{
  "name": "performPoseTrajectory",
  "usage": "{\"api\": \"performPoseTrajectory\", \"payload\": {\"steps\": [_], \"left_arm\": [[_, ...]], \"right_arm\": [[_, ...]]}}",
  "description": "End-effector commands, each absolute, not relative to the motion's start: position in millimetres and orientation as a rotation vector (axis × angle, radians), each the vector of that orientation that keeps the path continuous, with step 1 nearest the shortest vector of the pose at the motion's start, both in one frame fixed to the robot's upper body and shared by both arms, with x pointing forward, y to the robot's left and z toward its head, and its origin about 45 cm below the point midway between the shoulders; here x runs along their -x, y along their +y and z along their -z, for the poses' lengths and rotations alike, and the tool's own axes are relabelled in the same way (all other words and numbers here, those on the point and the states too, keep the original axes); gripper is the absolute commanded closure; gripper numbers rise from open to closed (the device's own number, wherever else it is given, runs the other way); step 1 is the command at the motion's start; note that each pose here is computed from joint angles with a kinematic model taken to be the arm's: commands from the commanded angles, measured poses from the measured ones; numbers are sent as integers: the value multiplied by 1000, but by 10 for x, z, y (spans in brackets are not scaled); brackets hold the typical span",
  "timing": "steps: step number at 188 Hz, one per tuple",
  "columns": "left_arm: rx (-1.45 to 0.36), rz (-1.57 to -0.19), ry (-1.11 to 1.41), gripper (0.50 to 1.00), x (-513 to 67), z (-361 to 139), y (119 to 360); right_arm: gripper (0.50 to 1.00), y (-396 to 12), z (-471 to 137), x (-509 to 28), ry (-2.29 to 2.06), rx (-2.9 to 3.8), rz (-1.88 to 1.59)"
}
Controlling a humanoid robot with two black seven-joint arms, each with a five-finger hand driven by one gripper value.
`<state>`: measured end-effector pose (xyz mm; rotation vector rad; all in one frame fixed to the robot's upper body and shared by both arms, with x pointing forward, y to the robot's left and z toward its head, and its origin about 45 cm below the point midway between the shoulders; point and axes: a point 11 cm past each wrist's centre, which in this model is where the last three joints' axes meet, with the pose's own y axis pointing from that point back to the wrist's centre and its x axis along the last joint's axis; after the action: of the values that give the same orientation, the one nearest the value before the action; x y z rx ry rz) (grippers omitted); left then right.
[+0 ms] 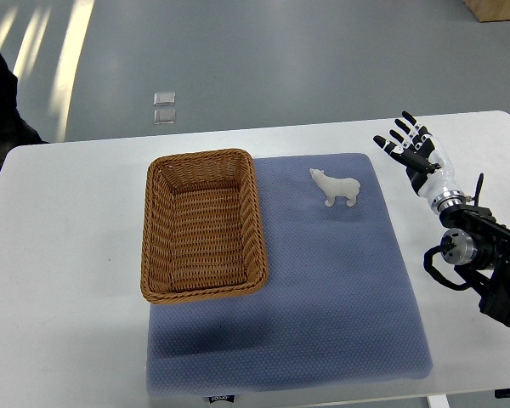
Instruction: Place white bear in brown basket with right hand
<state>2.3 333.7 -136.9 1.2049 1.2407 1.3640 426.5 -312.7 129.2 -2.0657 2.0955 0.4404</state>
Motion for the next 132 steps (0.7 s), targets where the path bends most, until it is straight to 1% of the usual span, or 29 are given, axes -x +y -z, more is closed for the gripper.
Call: {"api": "performPoseTrajectory", "payload": {"steps": [1,132], "left_arm": [[-1204,-1365,1242,500,-23,1369,3336],[-1203,-1363,1240,500,-33,1370,3327]], "right_arm": [[576,-3134,-1293,-4266,2099,2066,-438],[579,-3145,-1330,-4293,2106,2053,-422]]}}
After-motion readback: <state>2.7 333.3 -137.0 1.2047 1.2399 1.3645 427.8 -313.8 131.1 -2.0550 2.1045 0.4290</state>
